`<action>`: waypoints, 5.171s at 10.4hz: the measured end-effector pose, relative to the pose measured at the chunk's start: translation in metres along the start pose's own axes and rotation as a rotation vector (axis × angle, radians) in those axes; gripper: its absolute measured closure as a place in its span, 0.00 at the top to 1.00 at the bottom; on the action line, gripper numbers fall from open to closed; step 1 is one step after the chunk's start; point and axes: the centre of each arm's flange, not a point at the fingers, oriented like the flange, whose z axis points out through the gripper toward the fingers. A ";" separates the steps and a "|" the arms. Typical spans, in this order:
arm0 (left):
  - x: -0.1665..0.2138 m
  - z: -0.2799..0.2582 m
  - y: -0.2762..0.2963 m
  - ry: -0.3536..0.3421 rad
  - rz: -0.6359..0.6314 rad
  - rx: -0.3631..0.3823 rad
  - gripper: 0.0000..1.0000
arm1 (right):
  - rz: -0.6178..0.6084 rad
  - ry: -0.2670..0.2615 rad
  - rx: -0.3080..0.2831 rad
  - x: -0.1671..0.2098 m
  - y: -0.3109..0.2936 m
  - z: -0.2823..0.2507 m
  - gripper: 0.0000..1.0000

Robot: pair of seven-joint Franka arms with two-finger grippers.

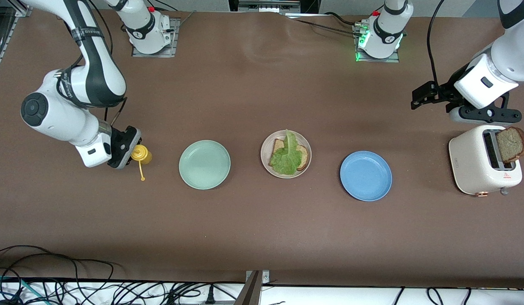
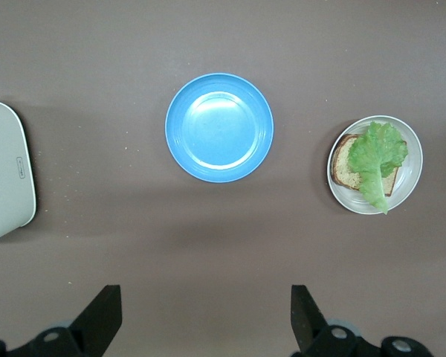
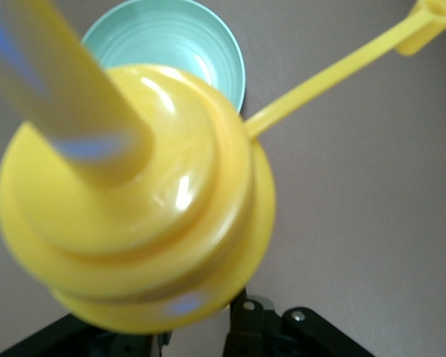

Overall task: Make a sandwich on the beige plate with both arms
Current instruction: 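Carry the yellow bottle back beside the mint-green plate with the right gripper, then lower the yellow bottle onto the table and open the right gripper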

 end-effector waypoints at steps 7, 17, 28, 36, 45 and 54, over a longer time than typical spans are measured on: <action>-0.001 0.001 -0.001 -0.008 -0.002 0.001 1.00 | -0.021 0.014 -0.006 0.009 0.001 0.003 0.31; -0.001 0.001 -0.002 -0.009 -0.004 0.001 1.00 | -0.023 0.116 -0.029 -0.018 0.030 0.009 0.31; 0.000 0.003 -0.013 -0.020 -0.023 0.000 1.00 | -0.091 0.130 -0.071 -0.032 0.042 0.075 0.31; 0.001 0.005 -0.008 -0.025 -0.015 0.002 1.00 | -0.083 0.169 -0.018 -0.023 0.032 0.123 0.31; 0.001 0.005 -0.007 -0.025 -0.012 0.002 1.00 | -0.052 0.178 0.011 -0.040 0.038 0.123 0.94; 0.001 0.005 -0.008 -0.025 -0.013 0.002 1.00 | 0.247 0.184 0.089 -0.059 0.040 0.023 1.00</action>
